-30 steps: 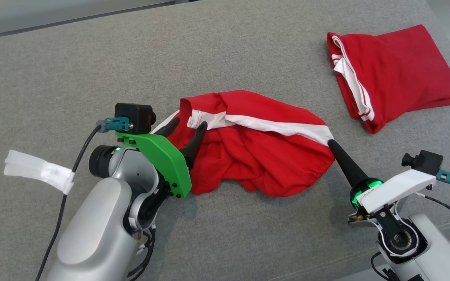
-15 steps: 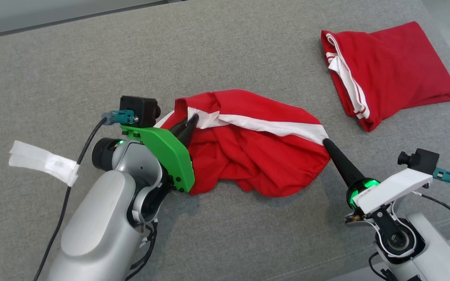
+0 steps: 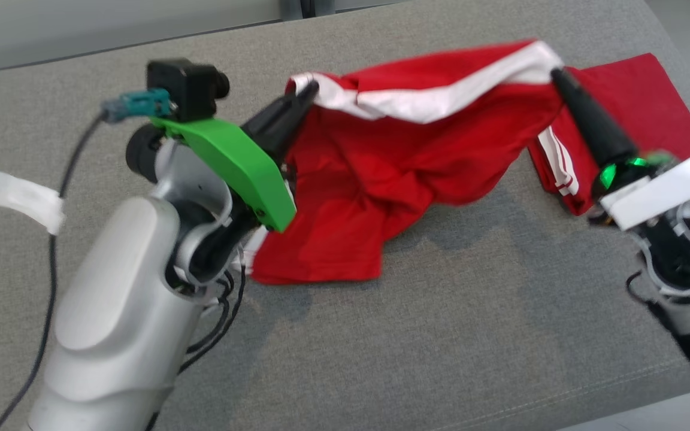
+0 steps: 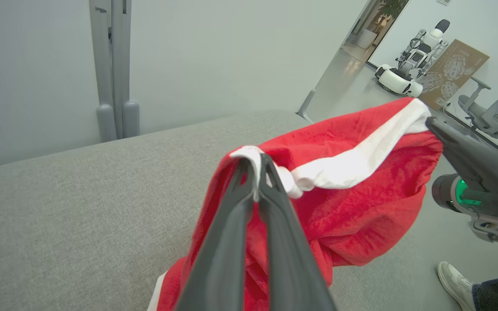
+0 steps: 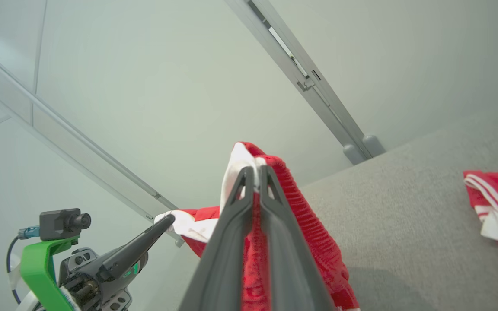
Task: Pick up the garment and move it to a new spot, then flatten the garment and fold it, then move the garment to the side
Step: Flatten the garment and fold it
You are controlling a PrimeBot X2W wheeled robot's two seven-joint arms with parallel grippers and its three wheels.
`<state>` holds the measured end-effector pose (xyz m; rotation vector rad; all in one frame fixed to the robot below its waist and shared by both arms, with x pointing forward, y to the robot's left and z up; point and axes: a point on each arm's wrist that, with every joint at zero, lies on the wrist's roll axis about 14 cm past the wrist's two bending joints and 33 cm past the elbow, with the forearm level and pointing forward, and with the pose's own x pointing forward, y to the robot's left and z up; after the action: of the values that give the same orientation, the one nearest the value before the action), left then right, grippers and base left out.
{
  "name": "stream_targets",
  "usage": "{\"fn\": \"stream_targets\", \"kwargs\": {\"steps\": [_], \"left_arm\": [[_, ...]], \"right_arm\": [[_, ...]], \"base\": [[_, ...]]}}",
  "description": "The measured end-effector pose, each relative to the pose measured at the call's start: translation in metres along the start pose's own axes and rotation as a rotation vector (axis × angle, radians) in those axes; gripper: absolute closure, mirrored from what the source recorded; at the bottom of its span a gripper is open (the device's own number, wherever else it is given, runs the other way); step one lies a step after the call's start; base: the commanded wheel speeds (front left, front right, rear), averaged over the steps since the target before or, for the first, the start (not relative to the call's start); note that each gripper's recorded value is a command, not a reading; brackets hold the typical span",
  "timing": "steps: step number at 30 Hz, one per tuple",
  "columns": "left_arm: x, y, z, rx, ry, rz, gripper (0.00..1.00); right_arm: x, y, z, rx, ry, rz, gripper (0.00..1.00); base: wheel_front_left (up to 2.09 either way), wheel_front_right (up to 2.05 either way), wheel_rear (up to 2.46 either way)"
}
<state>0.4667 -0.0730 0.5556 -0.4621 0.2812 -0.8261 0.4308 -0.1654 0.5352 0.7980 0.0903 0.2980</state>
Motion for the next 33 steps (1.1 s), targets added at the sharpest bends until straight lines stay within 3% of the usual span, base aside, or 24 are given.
{"fn": "stream_targets", "kwargs": {"steps": [6,10,13,17,26,29,33], "left_arm": [[-0.019,-0.037,0.102,0.086,-0.231,-0.104,1.00],[-0.046,-0.055,0.138,0.080,-0.324,-0.153,1.00],[-0.064,-0.072,0.138,0.024,-0.324,-0.211,1.00],[-0.077,-0.085,0.110,-0.054,-0.240,-0.242,1.00],[-0.102,-0.071,0.126,-0.050,-0.305,-0.199,1.00],[-0.106,-0.054,0.122,-0.072,-0.298,-0.149,1.00],[-0.102,-0.025,0.083,-0.170,-0.192,-0.067,1.00]], "right_arm": [[0.007,0.089,0.096,-0.245,-0.199,0.276,1.00],[-0.010,0.141,0.107,-0.263,-0.245,0.435,1.00],[-0.029,0.158,0.105,-0.231,-0.246,0.496,1.00],[-0.047,0.144,0.097,-0.169,-0.226,0.444,1.00],[-0.050,0.100,0.064,-0.035,-0.097,0.262,1.00],[-0.049,0.082,0.032,0.035,0.016,0.190,1.00],[-0.053,0.050,-0.026,0.075,0.206,0.075,1.00]], "base": [[0.00,0.00,0.00],[0.00,0.00,0.00],[0.00,0.00,0.00],[0.00,0.00,0.00],[0.00,0.00,0.00],[0.00,0.00,0.00],[0.00,0.00,0.00]]}}
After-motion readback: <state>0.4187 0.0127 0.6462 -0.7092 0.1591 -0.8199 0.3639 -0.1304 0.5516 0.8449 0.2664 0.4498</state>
